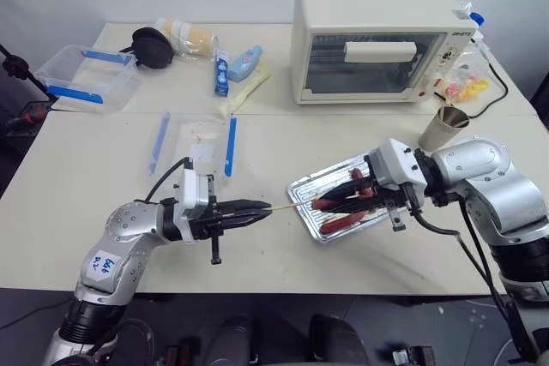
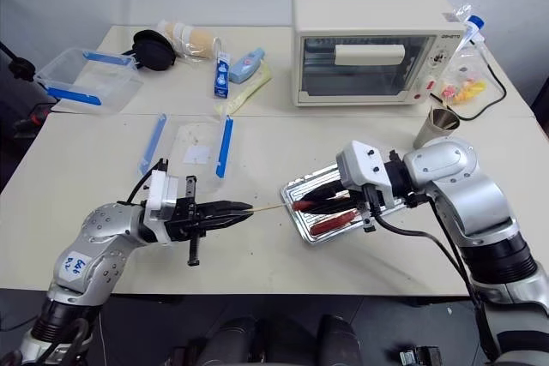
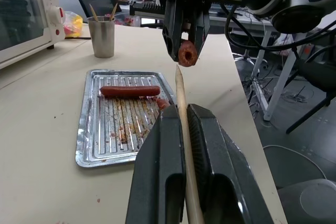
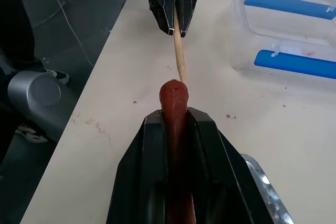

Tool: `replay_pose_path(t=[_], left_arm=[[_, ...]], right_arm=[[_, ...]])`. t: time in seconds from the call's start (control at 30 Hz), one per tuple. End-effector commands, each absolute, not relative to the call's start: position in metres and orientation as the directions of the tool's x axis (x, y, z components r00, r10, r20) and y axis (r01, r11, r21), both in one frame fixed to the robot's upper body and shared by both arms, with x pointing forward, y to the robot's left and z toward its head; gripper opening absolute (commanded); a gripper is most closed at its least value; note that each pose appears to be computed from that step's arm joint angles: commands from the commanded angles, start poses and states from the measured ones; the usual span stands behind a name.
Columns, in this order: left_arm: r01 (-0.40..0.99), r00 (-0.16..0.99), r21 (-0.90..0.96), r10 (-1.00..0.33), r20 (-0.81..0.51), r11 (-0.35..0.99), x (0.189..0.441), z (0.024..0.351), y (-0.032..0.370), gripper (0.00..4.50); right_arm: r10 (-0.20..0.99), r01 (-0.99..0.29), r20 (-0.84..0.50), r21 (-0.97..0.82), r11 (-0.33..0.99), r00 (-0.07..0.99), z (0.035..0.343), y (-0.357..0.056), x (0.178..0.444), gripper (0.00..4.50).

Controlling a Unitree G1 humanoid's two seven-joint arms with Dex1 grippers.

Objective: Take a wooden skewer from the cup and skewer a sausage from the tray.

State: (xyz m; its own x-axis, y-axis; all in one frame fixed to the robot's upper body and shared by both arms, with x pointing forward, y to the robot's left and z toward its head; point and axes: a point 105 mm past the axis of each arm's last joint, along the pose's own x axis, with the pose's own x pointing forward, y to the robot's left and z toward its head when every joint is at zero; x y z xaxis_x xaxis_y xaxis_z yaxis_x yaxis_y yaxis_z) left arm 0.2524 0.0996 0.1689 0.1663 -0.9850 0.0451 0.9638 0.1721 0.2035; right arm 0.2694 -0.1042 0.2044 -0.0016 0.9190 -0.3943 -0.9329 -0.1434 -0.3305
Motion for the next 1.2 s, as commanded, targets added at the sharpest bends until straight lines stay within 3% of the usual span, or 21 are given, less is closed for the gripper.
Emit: replay_pose_path(t=[0.03,0.7,1.2], left_arm=[[0.961,0.149,0.228,-0.988,0.048,0.156,0.25,0.171,0.096,0.0],[0.966,0.121,0.224,-0.991,0.053,0.13,0.25,0.168,0.087,0.0],[0.963,0.142,0.225,-0.989,0.049,0.149,0.25,0.168,0.094,0.0]], right_arm=[[0.921,-0.914,-0.388,-0.367,-0.174,-0.019,0.214,-0.099,0.264,0.44],[0.916,-0.909,-0.397,-0.363,-0.206,-0.049,0.209,-0.087,0.263,0.44],[0.887,-0.913,-0.462,-0.368,-0.175,0.016,0.199,-0.119,0.277,0.44]])
